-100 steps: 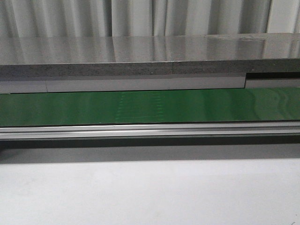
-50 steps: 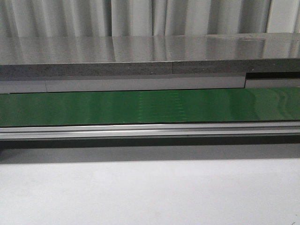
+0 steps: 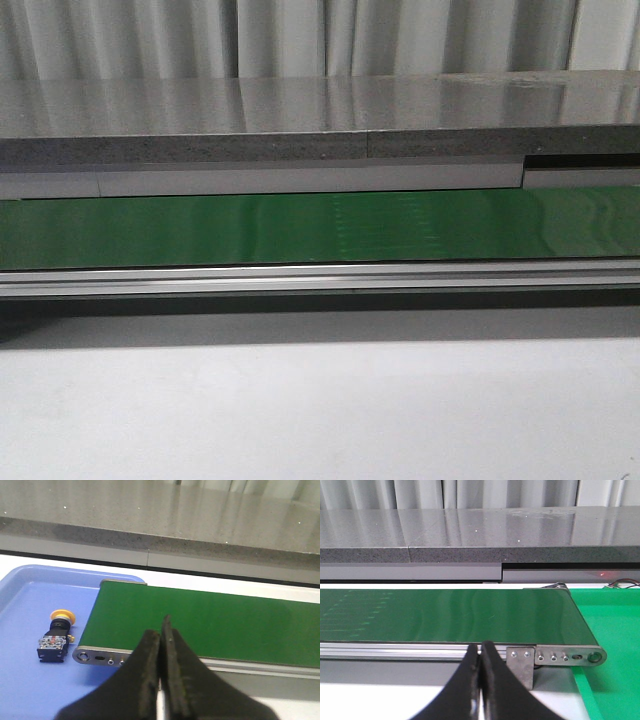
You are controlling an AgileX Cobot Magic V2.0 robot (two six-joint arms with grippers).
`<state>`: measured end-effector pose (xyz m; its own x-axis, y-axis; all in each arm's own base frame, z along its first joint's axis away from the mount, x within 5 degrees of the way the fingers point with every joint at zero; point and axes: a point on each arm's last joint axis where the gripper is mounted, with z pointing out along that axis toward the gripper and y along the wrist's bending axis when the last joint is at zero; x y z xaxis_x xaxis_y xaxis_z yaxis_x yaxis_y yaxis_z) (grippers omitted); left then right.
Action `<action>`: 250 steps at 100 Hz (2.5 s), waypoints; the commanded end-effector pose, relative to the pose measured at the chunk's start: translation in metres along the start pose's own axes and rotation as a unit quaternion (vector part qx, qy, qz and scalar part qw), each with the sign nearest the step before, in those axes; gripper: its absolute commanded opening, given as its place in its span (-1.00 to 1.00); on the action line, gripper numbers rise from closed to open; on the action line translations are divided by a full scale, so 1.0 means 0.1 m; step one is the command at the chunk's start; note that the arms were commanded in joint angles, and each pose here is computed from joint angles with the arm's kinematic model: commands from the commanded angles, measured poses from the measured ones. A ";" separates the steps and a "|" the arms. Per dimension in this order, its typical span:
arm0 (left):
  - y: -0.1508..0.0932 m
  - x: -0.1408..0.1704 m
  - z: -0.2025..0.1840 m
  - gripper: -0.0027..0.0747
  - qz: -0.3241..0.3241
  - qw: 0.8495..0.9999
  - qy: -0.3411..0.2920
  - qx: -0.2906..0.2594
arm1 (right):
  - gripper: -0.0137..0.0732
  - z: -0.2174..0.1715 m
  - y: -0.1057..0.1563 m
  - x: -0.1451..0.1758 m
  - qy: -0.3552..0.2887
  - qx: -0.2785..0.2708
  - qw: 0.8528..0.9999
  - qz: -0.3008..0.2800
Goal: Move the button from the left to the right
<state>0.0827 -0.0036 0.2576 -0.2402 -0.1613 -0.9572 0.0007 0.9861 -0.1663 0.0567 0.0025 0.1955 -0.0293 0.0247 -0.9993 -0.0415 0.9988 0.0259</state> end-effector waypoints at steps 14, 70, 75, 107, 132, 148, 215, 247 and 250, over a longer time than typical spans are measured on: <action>-0.11 -0.67 0.18 -0.98 0.000 0.999 0.033 -0.003 | -0.84 -0.03 0.00 -0.14 -0.058 0.001 0.998 -0.001; -0.17 -1.03 0.71 -0.98 0.003 0.978 0.206 -0.021 | -0.84 -0.03 0.00 -0.14 -0.058 0.001 0.998 -0.001; -0.17 -1.02 0.73 -0.98 0.003 0.977 0.212 -0.022 | -0.84 -0.03 0.00 -0.14 -0.058 0.001 0.998 -0.001; -0.17 -1.01 0.75 -0.98 0.004 0.976 0.217 -0.023 | -0.84 -0.03 0.00 -0.14 -0.058 0.001 0.998 -0.001; -0.17 -1.01 0.75 -0.28 0.010 0.976 0.219 -0.023 | -0.84 -0.03 0.00 -0.14 -0.058 0.001 0.998 -0.001; -0.16 -1.00 0.74 0.65 0.012 0.975 0.222 -0.024 | -0.84 -0.03 0.00 -0.14 -0.058 0.001 0.998 -0.001; 0.00 -1.15 0.83 0.80 0.024 0.971 0.227 -0.073 | -0.84 -0.03 0.00 -0.14 -0.058 0.001 0.998 -0.001; 0.52 -1.38 1.36 0.80 -0.018 0.959 0.240 -0.149 | -0.84 -0.03 0.00 -0.14 -0.058 0.001 0.998 -0.001; 0.56 -1.38 1.43 0.80 -0.021 0.957 0.245 -0.151 | -0.84 -0.03 0.00 -0.14 -0.058 0.001 0.998 -0.001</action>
<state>0.2373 0.0578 0.3339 -0.7234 -0.2239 -0.6531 -0.2652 0.9635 -0.0365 0.0567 0.0025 0.1955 -0.0293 0.0247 -0.9993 -0.0415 0.9988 0.0259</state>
